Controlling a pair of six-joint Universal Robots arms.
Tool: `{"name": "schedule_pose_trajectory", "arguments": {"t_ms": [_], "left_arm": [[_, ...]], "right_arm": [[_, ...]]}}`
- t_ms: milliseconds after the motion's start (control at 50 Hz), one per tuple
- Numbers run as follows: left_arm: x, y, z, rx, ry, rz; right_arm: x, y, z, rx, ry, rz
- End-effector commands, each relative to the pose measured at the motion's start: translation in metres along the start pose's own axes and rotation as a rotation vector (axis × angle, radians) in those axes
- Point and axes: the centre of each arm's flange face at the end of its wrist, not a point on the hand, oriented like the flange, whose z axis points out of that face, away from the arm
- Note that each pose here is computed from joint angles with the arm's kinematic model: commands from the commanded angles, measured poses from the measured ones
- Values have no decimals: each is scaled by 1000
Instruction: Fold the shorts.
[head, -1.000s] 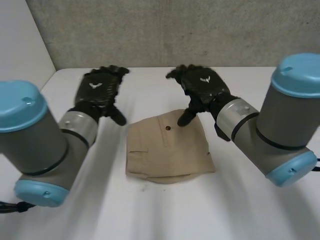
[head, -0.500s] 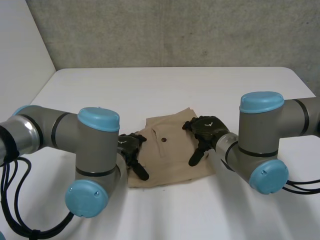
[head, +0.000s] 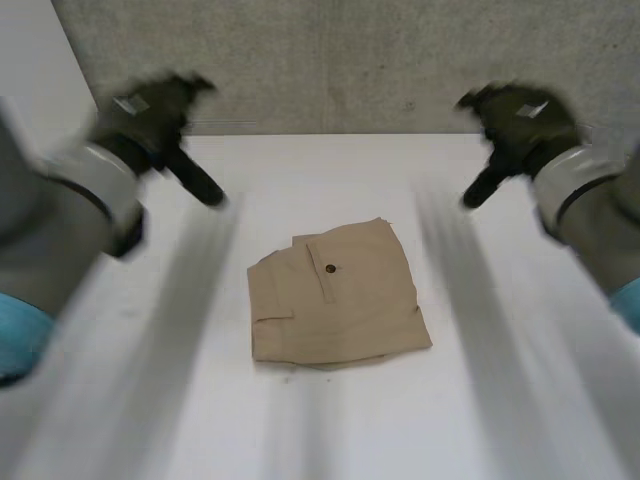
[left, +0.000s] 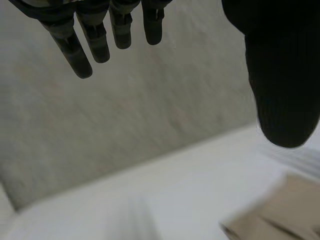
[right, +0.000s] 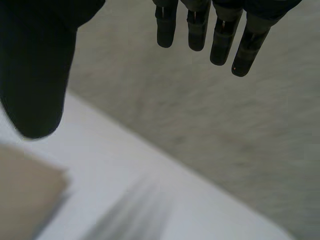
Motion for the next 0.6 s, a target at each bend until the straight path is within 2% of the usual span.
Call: {"name": "schedule_pose_trajectory", "arguments": {"t_ms": [20, 180, 520, 600], "left_arm": [[-52, -57, -8, 82, -3, -13], [-67, -58, -6, 65, -32, -17], [-59, -41, -5, 9, -9, -11], [-58, -36, -4, -7, 1, -12]], "right_arm": [[38, -44, -18, 89, 162, 16], [36, -45, -24, 46, 142, 14], [34, -45, -26, 41, 132, 9], [30, -44, -26, 41, 86, -14]]}}
